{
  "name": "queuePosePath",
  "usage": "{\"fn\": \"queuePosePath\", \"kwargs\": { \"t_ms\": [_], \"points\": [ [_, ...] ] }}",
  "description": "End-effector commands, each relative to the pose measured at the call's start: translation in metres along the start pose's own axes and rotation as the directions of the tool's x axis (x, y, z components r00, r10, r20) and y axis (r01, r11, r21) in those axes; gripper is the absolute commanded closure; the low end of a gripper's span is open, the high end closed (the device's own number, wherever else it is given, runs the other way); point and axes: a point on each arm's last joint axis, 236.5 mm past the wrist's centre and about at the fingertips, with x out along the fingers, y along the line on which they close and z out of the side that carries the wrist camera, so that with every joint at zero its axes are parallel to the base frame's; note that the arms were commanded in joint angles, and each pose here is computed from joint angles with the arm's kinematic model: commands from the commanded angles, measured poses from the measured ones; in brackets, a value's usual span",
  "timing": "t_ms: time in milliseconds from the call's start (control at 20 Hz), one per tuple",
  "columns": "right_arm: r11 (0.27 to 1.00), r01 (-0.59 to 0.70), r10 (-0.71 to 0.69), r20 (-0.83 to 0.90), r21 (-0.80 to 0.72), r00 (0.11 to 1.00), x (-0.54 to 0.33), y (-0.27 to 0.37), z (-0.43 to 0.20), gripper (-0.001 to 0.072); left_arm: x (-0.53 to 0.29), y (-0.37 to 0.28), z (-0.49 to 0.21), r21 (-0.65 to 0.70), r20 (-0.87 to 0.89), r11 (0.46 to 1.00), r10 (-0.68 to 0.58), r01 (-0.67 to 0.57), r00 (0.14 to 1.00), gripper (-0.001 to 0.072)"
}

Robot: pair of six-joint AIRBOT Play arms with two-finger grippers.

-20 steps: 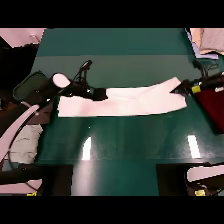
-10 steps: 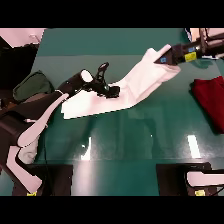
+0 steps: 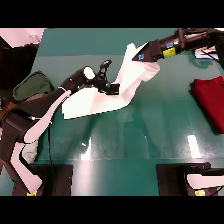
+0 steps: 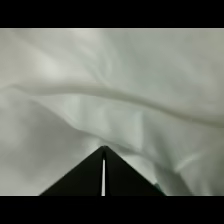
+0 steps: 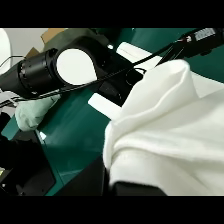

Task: Fold the shirts.

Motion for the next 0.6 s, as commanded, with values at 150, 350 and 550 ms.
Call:
{"fn": "queuePosePath", "kwargs": {
  "t_ms": [150, 350, 550],
  "points": [
    [0.999, -0.037, 0.037, -0.041, 0.003, 0.998, 0.041, 0.006, -0.005, 0.0702, -0.108, 0.038, 0.025, 0.183, -0.055, 0.959, 0.232, -0.218, 0.971, 0.0684],
    [0.998, -0.055, 0.055, -0.061, 0.008, 0.997, 0.071, 0.007, -0.009, 0.0702, -0.224, 0.077, 0.045, 0.125, 0.063, 0.92, 0.366, -0.371, 0.929, 0.0684],
    [0.997, -0.071, 0.07, -0.061, -0.014, 0.996, 0.11, 0.012, -0.01, 0.0702, -0.328, 0.096, 0.044, 0.029, 0.184, 0.885, 0.452, -0.464, 0.873, 0.0683]
  ]
}}
